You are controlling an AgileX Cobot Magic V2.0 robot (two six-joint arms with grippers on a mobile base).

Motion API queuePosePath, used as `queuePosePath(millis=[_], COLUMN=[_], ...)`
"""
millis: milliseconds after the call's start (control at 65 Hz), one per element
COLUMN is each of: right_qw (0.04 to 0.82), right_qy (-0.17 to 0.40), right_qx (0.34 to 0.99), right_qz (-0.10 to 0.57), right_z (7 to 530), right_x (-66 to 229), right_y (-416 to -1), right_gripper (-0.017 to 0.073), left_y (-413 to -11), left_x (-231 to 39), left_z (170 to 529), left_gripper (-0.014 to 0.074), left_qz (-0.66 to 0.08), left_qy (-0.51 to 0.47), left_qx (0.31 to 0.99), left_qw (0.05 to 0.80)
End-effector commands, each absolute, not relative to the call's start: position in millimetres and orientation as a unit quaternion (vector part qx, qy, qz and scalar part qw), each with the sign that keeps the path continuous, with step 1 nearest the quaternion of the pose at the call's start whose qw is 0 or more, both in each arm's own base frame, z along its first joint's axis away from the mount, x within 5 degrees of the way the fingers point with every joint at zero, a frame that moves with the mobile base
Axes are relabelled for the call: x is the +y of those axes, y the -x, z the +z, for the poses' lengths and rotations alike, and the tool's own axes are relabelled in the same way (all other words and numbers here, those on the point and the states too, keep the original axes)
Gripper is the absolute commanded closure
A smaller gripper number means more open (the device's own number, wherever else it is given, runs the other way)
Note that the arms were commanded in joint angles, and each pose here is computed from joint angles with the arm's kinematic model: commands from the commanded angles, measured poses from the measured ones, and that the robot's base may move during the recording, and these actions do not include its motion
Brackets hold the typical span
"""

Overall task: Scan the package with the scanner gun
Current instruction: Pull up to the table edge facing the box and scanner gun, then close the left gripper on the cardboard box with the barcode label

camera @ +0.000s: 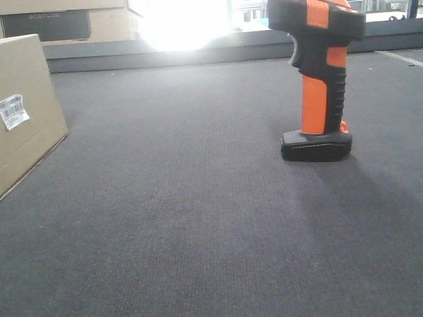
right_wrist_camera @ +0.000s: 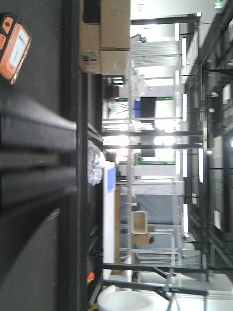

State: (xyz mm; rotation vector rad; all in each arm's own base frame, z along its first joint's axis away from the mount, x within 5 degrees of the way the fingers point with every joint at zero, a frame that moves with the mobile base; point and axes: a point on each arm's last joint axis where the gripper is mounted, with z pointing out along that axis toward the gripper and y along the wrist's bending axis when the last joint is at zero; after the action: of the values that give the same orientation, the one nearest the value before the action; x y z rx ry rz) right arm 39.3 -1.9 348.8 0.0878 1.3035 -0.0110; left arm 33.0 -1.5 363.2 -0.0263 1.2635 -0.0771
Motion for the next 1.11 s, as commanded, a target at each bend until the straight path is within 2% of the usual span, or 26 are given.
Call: queuePosePath(millis=[0, 77, 169, 292, 415, 569, 753, 907, 1092], right_qw=[0.776, 0.764, 0.75, 0.748, 0.746, 0.745, 0.737, 0.723, 0.721], right_qy=[-0.04, -0.041, -0.038, -0.035, -0.029, -0.02, -0.011, -0.003, -0.001], right_qx=[0.63, 0.644, 0.661, 0.663, 0.665, 0.667, 0.676, 0.69, 0.692], right_qz=[-0.007, -0.007, -0.001, -0.002, 0.004, 0.014, 0.023, 0.031, 0.034], right_z=[358.3, 361.4, 358.4, 358.3, 357.7, 357.3, 355.3, 351.7, 351.3], right_x=[-2.7, -4.0, -3.9, -4.0, -2.7, -0.6, 1.5, 3.4, 4.0], right_y=[-51.2, -63.4, -72.7, -76.7, -76.8, -76.9, -77.1, -77.3, -77.3], right_gripper=[0.0316, 0.0132, -0.0013, -0.001, -0.001, -0.001, -0.001, -0.001, -0.001], left_y=[-42.0, -55.4, -69.7, -86.1, -106.8, -139.3, -195.5, -248.0, -304.5], left_x=[-2.7, -3.4, -4.2, -7.9, -10.8, -9.9, -14.0, -14.3, -17.1], left_z=[378.9, 390.6, 398.1, 403.2, 409.9, 423.7, 439.9, 435.6, 414.9], left_gripper=[0.0555, 0.0396, 0.0202, -0.0028, 0.0014, 0.0015, 0.0015, 0.0015, 0.0015], left_qz=[-0.042, -0.043, -0.045, -0.054, -0.045, -0.009, -0.005, 0.019, 0.029], left_qy=[0.009, 0.008, 0.006, -0.01, -0.027, -0.043, -0.045, -0.049, -0.05], left_qx=[0.624, 0.65, 0.664, 0.691, 0.757, 0.83, 0.895, 0.933, 0.954], left_qw=[0.78, 0.759, 0.747, 0.721, 0.652, 0.556, 0.444, 0.355, 0.294])
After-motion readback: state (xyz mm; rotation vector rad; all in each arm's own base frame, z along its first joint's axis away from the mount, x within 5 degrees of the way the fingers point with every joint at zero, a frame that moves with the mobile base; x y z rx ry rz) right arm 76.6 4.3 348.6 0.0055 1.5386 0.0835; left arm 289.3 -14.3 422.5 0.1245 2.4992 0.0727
